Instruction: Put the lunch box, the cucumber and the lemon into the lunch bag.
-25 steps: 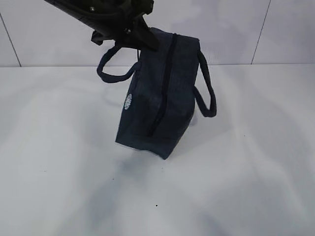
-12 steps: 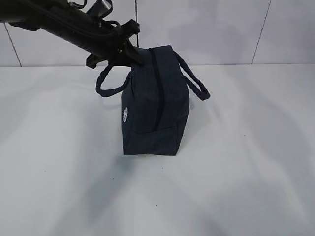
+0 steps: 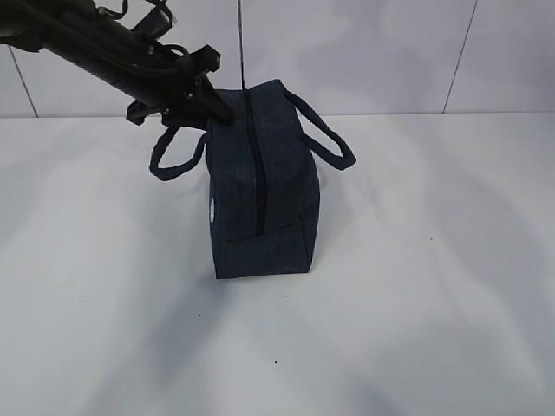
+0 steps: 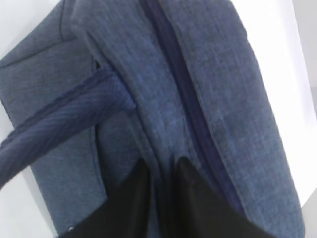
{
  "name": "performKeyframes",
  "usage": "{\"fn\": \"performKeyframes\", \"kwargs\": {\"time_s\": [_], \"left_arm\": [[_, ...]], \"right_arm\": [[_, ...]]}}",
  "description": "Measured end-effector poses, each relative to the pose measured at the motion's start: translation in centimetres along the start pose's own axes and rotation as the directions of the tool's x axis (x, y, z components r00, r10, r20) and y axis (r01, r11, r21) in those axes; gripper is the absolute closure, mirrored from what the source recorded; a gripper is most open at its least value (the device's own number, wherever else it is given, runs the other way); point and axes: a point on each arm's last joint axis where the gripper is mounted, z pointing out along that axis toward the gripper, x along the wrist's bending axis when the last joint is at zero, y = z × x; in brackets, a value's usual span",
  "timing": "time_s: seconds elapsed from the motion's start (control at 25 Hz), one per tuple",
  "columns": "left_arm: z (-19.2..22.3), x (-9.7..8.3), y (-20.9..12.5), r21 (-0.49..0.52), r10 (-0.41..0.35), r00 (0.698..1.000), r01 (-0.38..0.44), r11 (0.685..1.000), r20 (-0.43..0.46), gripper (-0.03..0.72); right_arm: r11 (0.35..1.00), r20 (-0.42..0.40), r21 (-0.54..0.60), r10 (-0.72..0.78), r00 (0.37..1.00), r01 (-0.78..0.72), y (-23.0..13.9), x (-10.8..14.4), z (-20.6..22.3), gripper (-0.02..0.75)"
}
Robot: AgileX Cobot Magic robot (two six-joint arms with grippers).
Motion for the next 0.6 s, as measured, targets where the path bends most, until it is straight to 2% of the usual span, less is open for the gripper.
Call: {"fn": "performKeyframes", "kwargs": {"time_s": [0.16, 0.28, 0.4, 0.6], "left_arm": [[0.0, 0.1, -0.2, 0.022, 0.041, 0.999, -0.040, 0.999, -0.002, 0.386], [-0.1, 0.2, -0.2, 0.029, 0.061, 0.998, -0.061, 0.998, -0.012, 0.294], [-1.0, 0.1, 0.0, 0.016, 0.086, 0.996, -0.086, 0.996, -0.029, 0.270], [-5.4, -1.1, 1.0, -0.069, 0.155, 0.985, -0.160, 0.985, -0.076, 0.263]], "right_arm": [[1.000, -0.002, 0.002, 0.004, 1.000, -0.004, 0.0, 0.0, 0.0, 0.358], [1.000, -0.002, 0.002, 0.004, 1.000, -0.004, 0.0, 0.0, 0.0, 0.358], [1.000, -0.002, 0.002, 0.004, 1.000, -0.004, 0.0, 0.0, 0.0, 0.358], [0.999, 0.003, -0.003, 0.032, 0.999, -0.032, 0.0, 0.0, 0.0, 0.358]]}}
